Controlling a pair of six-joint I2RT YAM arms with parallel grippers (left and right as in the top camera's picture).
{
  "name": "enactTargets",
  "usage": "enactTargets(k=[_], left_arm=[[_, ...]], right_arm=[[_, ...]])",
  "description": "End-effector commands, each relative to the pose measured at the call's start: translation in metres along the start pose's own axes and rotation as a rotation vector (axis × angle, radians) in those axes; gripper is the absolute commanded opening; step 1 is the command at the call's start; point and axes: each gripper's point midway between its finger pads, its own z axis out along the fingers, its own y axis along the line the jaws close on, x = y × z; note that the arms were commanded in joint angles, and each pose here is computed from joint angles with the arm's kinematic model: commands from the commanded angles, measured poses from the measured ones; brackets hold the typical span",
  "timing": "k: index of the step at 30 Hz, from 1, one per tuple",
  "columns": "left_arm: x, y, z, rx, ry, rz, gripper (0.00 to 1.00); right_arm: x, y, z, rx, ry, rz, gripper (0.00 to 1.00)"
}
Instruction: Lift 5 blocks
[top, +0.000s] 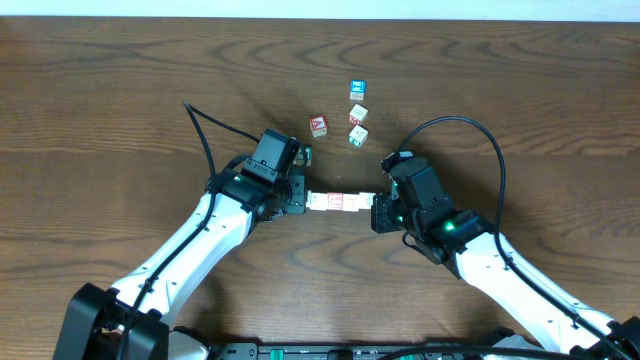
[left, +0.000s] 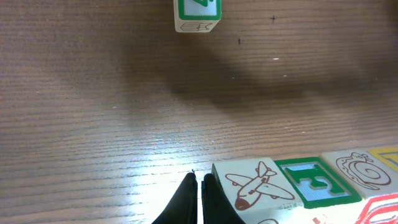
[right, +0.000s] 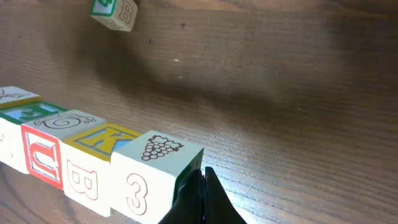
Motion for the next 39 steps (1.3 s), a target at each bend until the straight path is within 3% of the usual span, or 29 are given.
enactTargets(k=[1,39], left_arm=[[0.0047,-0.0548,-0.0176,0.228,0.021,0.032,0.07],[0.0014,-0.0640,-0.0225,0.276,0.012,0.021,0.07]], right_arm=[[-0.0108,0.0789,-0.0263,-0.330,0.020,-0.057,0.01],[-0.0156,0.0867,-0.0311,-0.362,0.017,-0.056,0.01]])
